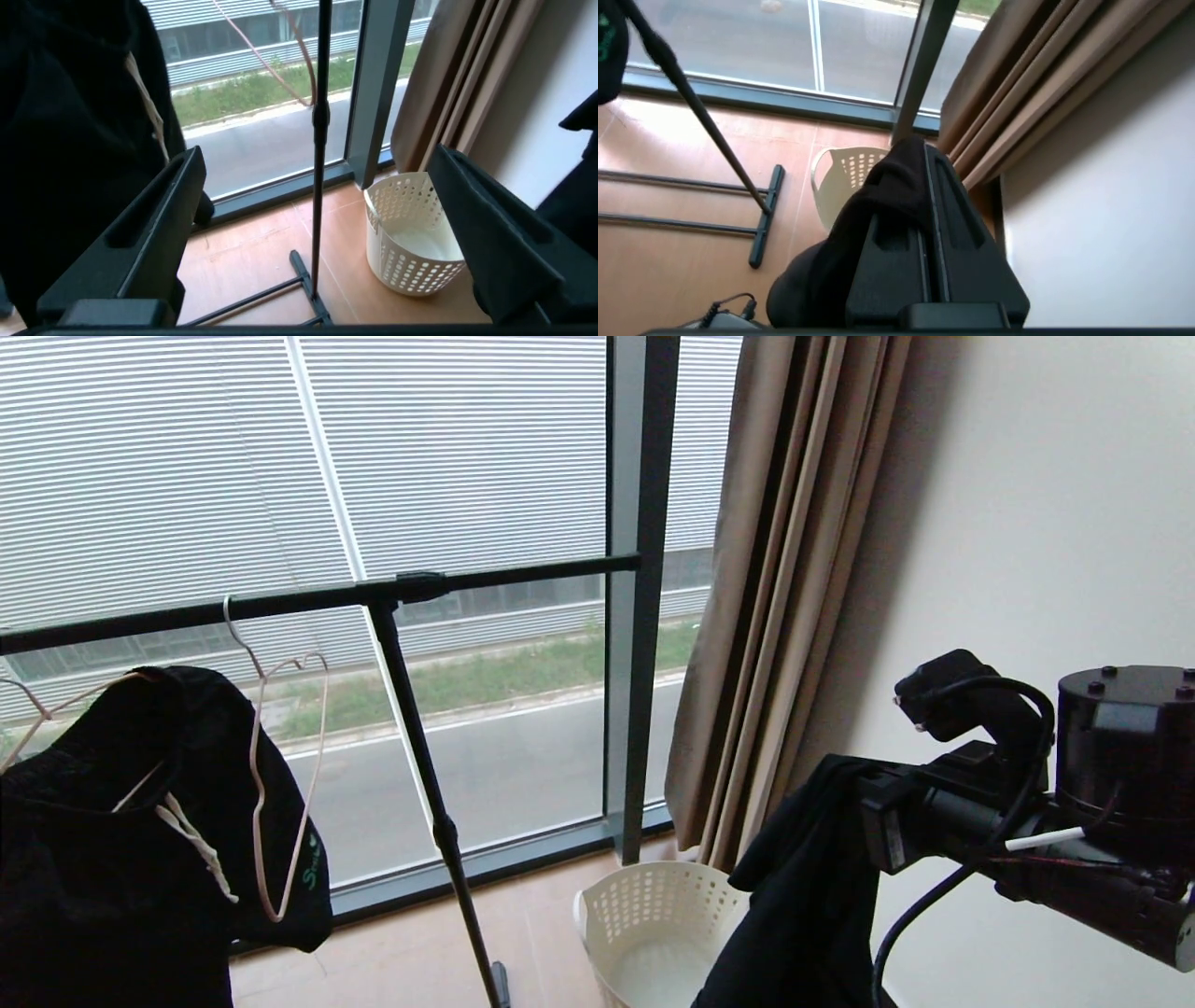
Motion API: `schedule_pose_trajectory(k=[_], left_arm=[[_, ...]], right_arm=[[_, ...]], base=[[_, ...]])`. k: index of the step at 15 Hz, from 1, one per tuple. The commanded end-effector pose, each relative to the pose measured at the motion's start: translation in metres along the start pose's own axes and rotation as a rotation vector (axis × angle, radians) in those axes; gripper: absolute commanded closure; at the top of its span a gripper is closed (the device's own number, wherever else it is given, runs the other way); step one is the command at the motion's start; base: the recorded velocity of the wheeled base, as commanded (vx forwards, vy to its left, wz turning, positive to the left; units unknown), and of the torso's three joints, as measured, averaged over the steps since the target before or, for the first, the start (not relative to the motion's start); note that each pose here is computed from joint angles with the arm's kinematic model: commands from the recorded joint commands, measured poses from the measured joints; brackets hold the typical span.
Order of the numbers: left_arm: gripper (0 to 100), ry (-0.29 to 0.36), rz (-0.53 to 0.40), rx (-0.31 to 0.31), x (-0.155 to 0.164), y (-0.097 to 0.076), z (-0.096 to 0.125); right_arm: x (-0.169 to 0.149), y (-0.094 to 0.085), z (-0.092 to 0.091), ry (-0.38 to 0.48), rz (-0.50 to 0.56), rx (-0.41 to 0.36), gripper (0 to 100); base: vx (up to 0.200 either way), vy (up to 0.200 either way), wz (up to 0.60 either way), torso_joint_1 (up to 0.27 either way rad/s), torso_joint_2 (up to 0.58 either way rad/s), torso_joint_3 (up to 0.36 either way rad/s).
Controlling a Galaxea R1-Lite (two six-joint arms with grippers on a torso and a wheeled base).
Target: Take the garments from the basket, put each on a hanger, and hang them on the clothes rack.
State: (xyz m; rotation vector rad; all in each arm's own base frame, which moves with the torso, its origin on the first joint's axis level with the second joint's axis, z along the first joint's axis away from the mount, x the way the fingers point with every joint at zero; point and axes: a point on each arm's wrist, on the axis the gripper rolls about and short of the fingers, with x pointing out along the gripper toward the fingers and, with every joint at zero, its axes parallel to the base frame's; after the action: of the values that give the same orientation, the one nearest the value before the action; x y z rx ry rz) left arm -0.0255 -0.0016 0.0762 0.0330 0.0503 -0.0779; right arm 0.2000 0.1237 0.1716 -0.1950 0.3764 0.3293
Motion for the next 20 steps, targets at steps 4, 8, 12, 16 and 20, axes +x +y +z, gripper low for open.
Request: schedule_pose_trajectory(k=[4, 8, 12, 16, 20], left_arm=[[0, 0.0, 0.0, 0.0, 0.0, 0.0, 0.0], [0, 0.002, 0.0, 0.0, 0.0001, 0.0, 0.0], [0, 0.002, -0.001, 0.0, 0.0001, 0.0, 0.0], [0, 0.002, 0.0, 0.0, 0.0001, 0.0, 0.0], [0, 0.002, 0.0, 0.0, 0.0001, 0.0, 0.0]], right_arm=[[0.0003, 0.0025, 0.0011, -0.025, 0.009, -0.008, 100], [0.0006, 0.0027, -0.0047, -0.026, 0.009, -0.023, 100], [-0.001, 0.0023, -0.0054, -0.028, 0.01, -0.022, 100], [-0.0011, 0.0027, -0.0054, -0.028, 0.011, -0.027, 100], [-0.0003, 0.0029, -0.0059, -0.025, 0.011, -0.036, 100]], base=[[0.0, 0.0, 0.0, 0.014, -0.03, -0.015], [0.0, 0.0, 0.15, 0.001, 0.0, 0.001], [0.0, 0.0, 0.6, 0.006, 0.0, 0.001], [0.0, 0.0, 0.15, 0.001, 0.0, -0.001], [0.0, 0.0, 0.0, 0.0, 0.0, 0.0]])
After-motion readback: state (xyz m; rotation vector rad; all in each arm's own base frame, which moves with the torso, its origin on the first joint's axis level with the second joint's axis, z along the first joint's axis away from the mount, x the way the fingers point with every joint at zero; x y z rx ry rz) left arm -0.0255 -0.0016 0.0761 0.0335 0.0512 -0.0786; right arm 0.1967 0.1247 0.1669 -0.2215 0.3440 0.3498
